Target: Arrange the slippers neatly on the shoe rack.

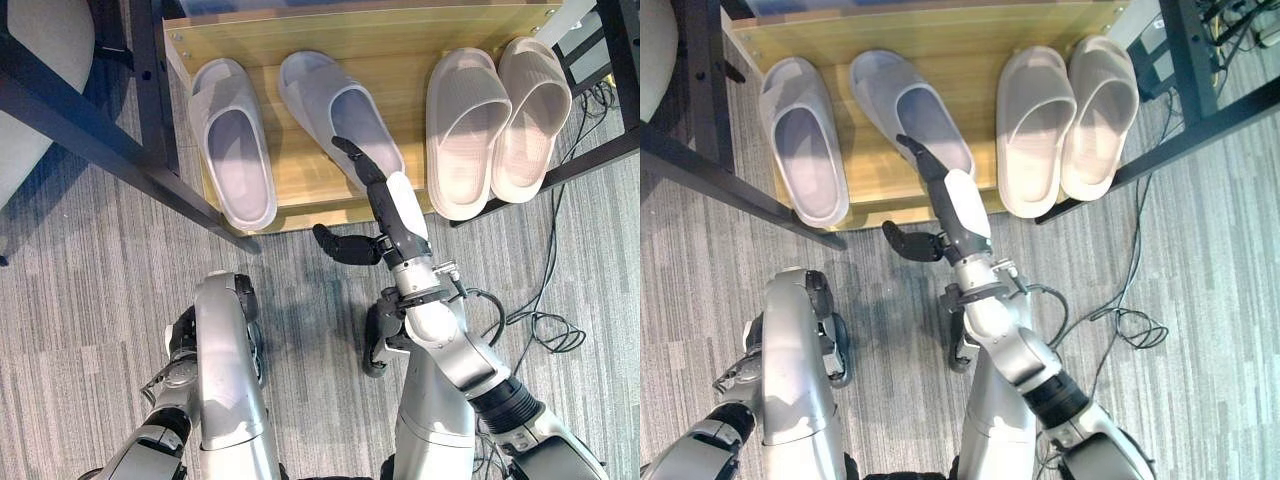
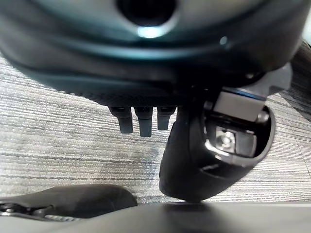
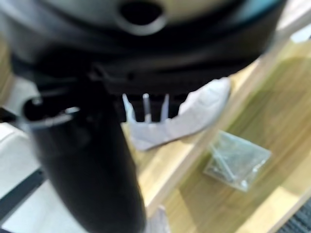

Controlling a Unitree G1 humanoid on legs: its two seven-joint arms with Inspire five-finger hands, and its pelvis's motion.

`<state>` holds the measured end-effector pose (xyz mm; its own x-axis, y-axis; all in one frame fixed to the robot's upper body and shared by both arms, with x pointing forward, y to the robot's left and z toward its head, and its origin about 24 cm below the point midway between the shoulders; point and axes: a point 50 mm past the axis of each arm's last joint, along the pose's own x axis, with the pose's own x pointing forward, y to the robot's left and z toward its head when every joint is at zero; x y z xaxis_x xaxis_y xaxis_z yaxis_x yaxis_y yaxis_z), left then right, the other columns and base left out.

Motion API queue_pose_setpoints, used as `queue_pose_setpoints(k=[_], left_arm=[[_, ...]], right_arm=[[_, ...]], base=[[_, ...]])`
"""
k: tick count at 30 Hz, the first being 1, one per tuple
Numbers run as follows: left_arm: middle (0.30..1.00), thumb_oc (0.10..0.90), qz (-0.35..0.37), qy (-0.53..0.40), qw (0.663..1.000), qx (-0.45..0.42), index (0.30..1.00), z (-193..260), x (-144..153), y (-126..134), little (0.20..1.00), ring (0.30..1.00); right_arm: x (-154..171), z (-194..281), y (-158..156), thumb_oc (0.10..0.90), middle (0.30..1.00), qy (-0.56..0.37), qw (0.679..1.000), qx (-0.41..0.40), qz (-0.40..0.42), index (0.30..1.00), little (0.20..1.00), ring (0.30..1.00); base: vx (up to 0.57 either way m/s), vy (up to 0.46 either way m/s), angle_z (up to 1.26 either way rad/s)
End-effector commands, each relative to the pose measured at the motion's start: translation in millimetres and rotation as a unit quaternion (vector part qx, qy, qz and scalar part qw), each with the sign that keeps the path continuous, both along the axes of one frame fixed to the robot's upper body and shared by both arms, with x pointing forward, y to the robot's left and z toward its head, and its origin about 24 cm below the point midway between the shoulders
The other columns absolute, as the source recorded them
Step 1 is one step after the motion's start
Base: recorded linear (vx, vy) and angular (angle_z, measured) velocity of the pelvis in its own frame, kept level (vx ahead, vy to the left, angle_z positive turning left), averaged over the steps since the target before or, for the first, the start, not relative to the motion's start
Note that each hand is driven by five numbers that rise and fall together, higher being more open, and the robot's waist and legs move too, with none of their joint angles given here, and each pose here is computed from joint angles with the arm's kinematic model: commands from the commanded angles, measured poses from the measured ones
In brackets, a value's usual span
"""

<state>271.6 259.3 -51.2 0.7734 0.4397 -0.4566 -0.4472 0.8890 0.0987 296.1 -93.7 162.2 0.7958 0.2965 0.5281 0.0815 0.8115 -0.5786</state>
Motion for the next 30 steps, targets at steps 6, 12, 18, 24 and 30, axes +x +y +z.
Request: queue_pose_setpoints(k=[6, 12, 18, 24, 30], left_arm=[[0.9, 0.8, -0.117, 0.029, 0.992, -0.031, 0.9, -23.9, -5.5, -72.8, 0.9, 0.9], [0.9, 0.8, -0.12, 0.027, 0.992, -0.028, 0.9, -22.5, -3.1, -74.6, 0.9, 0.9], [0.9, 0.8, -0.11, 0.031, 0.993, -0.024, 0.9, -25.6, -7.3, -71.4, 0.9, 0.9], [0.9, 0.8, -0.113, 0.037, 0.993, -0.017, 0.9, -29.7, -12.8, -75.1, 0.9, 0.9], [0.9, 0.8, -0.114, 0.032, 0.993, -0.01, 0.9, -28.7, -12.0, -79.4, 0.9, 0.9]], right_arm=[[-46.0, 69.3, 30.6, 0.8, 0.9, -0.164, 0.973, 0.073, 0.145, 0.9, 0.9, 0.9], [-48.1, 77.7, 35.6, 0.8, 0.9, -0.177, 0.967, 0.085, 0.163, 0.9, 0.9, 0.9], [-54.3, 83.9, 22.1, 0.8, 0.9, -0.24, 0.963, 0.069, 0.106, 0.9, 0.9, 0.9], [-52.1, 67.5, -1.3, 0.8, 0.9, -0.232, 0.97, 0.062, 0.022, 0.9, 0.9, 0.9], [-45.6, 51.4, -24.0, 0.8, 0.9, -0.229, 0.969, 0.041, -0.081, 0.9, 0.9, 0.9]], base=[[0.0, 0.0, 0.0], [0.0, 0.0, 0.0], [0.0, 0.0, 0.0], [0.0, -0.01, -0.03], [0.0, -0.005, -0.01]])
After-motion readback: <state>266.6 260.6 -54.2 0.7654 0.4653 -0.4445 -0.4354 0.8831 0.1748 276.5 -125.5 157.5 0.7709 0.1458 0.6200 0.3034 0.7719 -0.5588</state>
